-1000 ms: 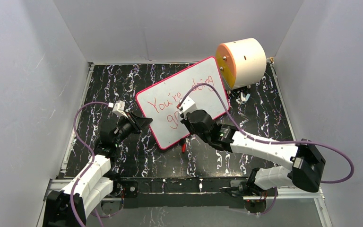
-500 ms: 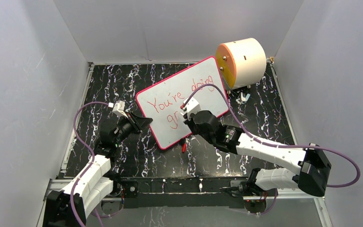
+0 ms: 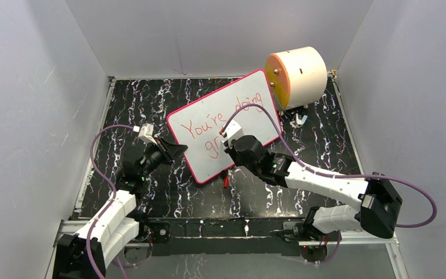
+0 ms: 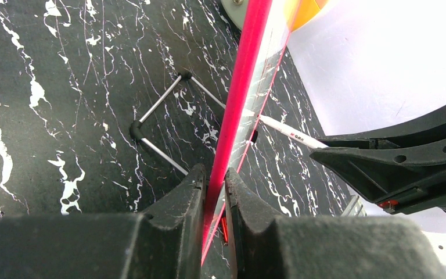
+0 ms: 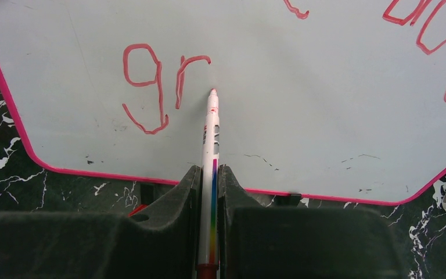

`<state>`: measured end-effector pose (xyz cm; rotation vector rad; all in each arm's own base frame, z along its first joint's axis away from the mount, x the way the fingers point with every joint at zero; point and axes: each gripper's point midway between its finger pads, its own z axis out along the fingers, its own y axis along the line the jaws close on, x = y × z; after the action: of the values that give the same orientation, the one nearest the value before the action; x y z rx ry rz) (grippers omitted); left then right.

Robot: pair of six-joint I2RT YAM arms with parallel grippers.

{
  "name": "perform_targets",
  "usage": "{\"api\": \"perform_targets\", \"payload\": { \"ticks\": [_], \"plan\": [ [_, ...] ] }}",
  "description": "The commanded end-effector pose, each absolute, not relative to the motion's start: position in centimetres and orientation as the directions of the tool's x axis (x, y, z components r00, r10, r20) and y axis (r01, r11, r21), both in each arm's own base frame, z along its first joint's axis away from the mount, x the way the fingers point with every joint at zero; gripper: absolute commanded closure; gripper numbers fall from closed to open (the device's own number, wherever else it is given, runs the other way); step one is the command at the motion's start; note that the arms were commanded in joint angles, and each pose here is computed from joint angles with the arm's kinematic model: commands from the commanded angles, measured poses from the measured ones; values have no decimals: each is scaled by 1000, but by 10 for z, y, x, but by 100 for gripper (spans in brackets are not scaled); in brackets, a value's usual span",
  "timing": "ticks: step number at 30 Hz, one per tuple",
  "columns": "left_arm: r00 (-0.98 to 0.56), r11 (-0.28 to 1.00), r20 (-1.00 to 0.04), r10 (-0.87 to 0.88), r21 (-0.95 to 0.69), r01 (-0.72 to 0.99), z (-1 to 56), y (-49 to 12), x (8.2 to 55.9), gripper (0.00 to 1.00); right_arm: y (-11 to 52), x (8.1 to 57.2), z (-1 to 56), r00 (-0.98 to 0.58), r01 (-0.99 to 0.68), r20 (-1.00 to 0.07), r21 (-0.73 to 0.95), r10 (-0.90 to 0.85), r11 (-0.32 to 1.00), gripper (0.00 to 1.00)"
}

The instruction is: Write a sentence on the whiteboard

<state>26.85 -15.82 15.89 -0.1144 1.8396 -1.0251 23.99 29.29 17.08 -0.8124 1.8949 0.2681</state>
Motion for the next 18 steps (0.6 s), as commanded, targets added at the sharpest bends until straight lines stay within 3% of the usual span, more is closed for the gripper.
{"api": "perform_targets", "payload": {
  "ticks": [1, 18],
  "plan": [
    [-514, 660, -702, -493, -687, 305, 156, -153, 273, 100, 295, 247, 176, -253, -627, -888, -151, -384, 764, 100],
    [-513, 663, -703, -493, -685, 301, 155, -152, 273, 100, 275, 256, 171, -274, -568, -871, -196, -408, 799, 100]
  ]
}}
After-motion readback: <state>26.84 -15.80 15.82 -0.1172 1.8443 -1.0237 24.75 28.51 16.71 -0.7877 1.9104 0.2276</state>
